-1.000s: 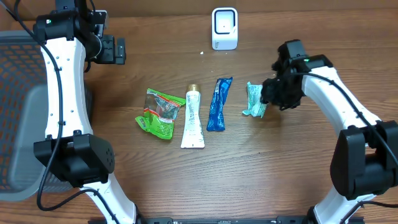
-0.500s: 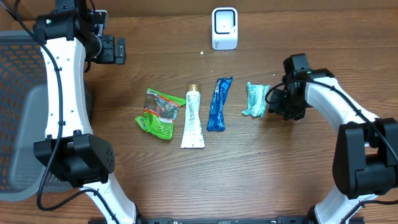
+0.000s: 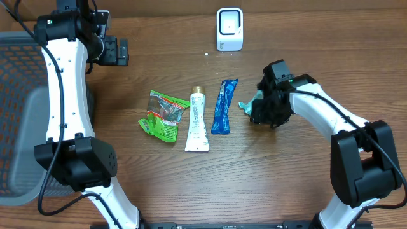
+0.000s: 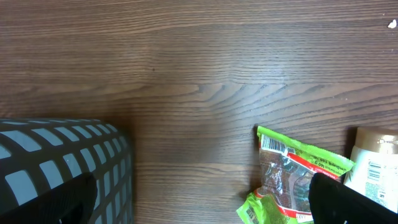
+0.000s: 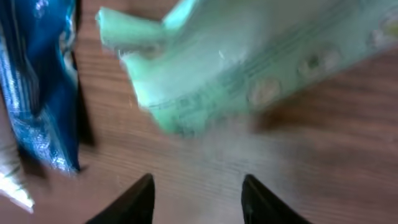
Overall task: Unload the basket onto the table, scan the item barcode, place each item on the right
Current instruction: 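Move the right gripper to the wipes pack and grasp it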
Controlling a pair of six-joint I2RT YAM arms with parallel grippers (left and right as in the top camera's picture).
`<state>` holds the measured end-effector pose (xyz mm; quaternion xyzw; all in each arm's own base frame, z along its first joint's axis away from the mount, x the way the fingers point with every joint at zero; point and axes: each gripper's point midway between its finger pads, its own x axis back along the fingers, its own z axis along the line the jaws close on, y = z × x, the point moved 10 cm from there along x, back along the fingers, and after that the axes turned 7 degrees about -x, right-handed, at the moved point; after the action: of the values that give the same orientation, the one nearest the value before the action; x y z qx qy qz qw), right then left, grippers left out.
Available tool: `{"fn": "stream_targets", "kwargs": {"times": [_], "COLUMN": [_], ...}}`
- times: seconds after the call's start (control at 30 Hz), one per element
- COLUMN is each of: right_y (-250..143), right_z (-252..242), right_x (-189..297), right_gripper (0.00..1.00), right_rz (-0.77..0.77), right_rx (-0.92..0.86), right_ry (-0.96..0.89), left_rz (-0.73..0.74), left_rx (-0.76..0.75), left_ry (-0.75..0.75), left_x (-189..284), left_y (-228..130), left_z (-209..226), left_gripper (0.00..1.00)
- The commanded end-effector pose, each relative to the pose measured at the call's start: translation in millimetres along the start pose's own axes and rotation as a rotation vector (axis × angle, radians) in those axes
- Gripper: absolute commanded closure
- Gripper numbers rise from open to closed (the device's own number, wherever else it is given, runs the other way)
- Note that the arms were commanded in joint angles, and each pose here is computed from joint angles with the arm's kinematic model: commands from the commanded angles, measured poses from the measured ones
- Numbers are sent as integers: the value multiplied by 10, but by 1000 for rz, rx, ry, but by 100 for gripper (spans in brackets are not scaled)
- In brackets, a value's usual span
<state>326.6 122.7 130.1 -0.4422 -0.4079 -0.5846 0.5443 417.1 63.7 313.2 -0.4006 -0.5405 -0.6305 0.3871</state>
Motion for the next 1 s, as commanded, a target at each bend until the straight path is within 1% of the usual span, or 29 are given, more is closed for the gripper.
{"fn": "stream_targets", "kwargs": {"times": [0.0,0.07,0.13,0.2,0.3,0.4,0.43,0.5,0.7,0.83,0.93,0.97], "right_y": [283,422,549,668,784,826,845,866,908,906,897,896], "right_z": [2,-93,-215,-349,-502,-559,-577,-589,-685,-703,-677,-674], "right_x": [490,776,976,1051,1005,854,729,601,219,78,79,81], "right_gripper": [51,35,14,9,8,11,12,12,12,17,23,23], "right_rz": [-92,-135,-197,-267,-313,-283,-253,-228,-141,-106,-100,-95], "right_rx": [17,41,105,152,242,359,397,427,399,382,361,336], "right_ry": [57,61,59,54,77,175,228,262,284,324,369,374], "left_rz": [-51,-52,-52,-51,-51,-52,-51,-52,-52,-52,-51,-52], "left_rx": [-23,-23,-23,-22,-23,-23,-23,-23,-23,-23,-23,-23], "left_ry": [18,18,18,18,18,18,18,18,18,18,18,18], "left_x": [200,201,201,200,200,201,200,201,201,201,200,201], "left_y": [13,13,13,13,13,13,13,13,13,13,13,13], "left_z": [1,1,1,1,1,1,1,1,1,1,1,1], "left_gripper": [0,0,0,0,0,0,0,1,0,0,0,0]}}
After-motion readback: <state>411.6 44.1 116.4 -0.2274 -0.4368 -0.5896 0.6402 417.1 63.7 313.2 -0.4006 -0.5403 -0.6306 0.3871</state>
